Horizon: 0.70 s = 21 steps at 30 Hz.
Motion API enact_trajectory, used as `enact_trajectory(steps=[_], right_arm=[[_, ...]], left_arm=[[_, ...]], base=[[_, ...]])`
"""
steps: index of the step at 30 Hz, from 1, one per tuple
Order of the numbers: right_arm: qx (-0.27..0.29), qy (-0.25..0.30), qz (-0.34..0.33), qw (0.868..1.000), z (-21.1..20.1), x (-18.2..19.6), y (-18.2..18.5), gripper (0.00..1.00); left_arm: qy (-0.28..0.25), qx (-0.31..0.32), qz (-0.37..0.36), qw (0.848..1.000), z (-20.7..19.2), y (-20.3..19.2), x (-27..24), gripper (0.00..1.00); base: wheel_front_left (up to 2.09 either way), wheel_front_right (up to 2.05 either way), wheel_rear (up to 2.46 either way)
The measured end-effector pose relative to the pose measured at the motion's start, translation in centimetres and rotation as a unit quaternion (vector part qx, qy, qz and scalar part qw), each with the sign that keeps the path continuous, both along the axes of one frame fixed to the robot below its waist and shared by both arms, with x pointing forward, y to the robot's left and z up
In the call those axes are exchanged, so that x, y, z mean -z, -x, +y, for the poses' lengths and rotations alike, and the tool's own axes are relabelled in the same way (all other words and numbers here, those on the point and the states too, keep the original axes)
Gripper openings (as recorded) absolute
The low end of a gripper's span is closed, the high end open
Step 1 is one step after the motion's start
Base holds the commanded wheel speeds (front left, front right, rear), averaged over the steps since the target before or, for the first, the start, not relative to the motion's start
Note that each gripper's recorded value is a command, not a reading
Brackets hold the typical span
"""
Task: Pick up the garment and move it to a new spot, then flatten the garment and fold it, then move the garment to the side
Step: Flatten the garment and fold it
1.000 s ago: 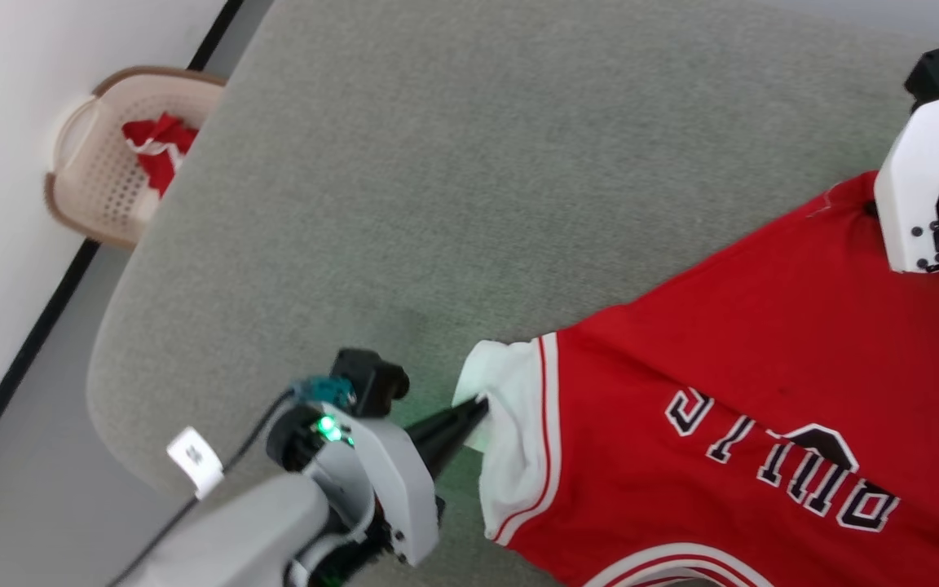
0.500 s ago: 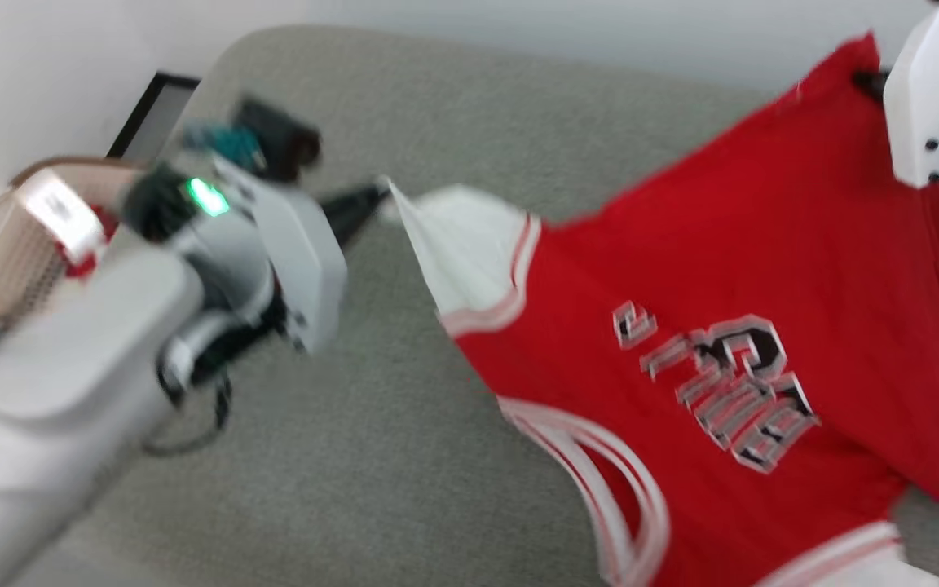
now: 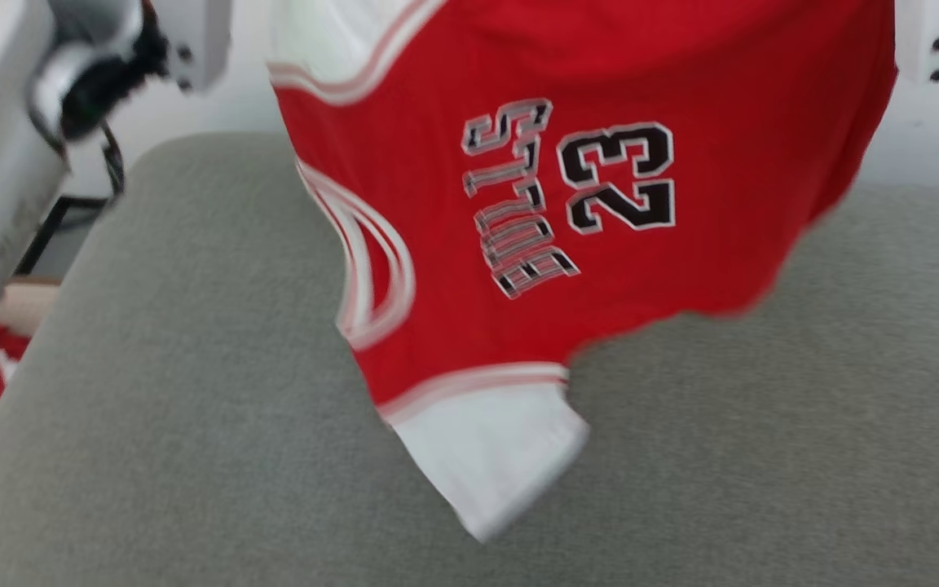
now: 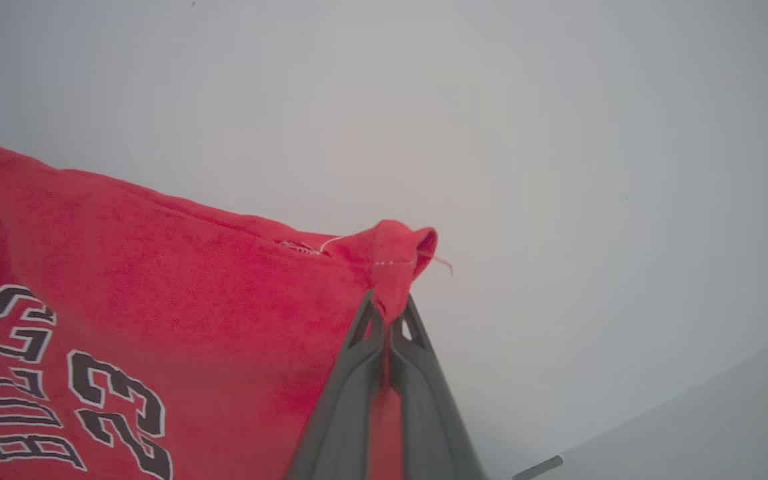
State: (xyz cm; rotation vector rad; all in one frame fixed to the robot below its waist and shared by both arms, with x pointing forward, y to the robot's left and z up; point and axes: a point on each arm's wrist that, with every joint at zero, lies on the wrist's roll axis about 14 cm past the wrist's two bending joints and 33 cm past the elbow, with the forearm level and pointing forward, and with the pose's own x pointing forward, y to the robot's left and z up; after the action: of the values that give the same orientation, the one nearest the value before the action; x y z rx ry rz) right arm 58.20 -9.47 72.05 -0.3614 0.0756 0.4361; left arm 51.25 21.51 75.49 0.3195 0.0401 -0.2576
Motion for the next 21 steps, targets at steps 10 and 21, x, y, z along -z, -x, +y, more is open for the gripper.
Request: enact_trajectory(steps=[10, 21], right_arm=[[0.037, -0.017, -0.087, 0.995, -3.7, -6.5, 2.7, 0.0], [0.058, -0.05, -0.102, 0.992, -6.6, -7.4, 0.2, 0.0]], left_arm=[[-0.014, 0.004, -0.107, 0.994, -1.9, -0.3, -9.0, 0.0], [-0.027, 0.019, -0.156, 0.987, -3.4, -3.9, -11.4, 0.0]], base=[[0.0, 0.0, 0.0], [0.0, 0.0, 0.0]])
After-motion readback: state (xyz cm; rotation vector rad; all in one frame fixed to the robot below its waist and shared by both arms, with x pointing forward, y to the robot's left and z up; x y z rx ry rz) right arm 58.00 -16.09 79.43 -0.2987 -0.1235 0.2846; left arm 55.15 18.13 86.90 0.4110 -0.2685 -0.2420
